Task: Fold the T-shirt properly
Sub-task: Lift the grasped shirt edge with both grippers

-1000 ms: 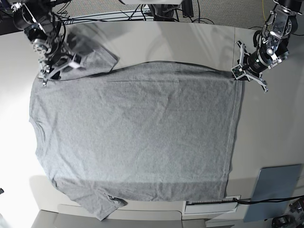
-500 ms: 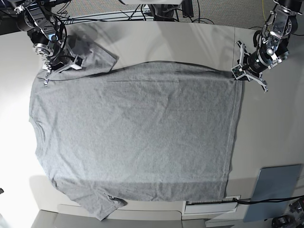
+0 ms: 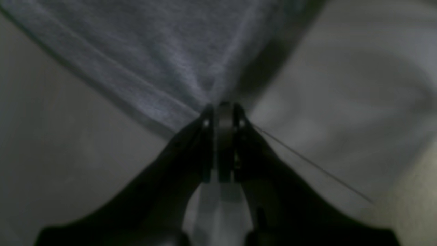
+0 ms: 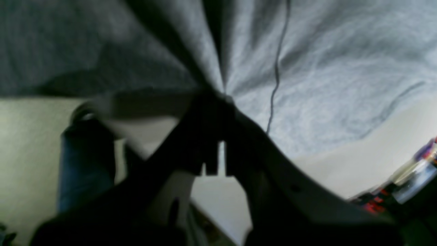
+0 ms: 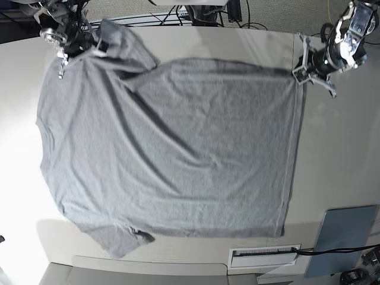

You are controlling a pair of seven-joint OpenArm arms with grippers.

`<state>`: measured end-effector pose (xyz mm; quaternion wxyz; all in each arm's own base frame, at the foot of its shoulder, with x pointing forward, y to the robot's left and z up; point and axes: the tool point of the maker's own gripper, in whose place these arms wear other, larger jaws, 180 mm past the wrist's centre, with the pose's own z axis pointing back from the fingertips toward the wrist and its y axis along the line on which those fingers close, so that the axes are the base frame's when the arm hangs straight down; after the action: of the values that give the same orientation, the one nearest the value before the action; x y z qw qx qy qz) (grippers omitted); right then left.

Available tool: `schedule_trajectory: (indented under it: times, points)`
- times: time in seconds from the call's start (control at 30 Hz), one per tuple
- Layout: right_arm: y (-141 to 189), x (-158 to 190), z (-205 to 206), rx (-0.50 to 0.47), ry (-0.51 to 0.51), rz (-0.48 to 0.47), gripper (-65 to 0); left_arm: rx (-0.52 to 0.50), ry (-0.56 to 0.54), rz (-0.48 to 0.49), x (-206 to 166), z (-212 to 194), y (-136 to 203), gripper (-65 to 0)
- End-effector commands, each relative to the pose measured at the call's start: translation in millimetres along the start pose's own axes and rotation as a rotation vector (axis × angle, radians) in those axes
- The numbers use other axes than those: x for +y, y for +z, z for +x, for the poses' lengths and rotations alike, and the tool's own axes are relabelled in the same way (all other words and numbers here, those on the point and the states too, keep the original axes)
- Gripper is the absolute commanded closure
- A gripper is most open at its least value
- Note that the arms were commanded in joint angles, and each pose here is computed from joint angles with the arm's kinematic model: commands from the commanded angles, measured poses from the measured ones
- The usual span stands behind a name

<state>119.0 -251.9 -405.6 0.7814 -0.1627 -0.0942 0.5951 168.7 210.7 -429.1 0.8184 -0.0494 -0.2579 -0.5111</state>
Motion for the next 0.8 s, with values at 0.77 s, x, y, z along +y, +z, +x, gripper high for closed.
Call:
schedule_trajectory:
  times: [0.77]
  points:
    - [39,16,-44,0.103,0.012,-0.006,0.0,0.055,0.079,-0.039,-21,-12,66,0.0]
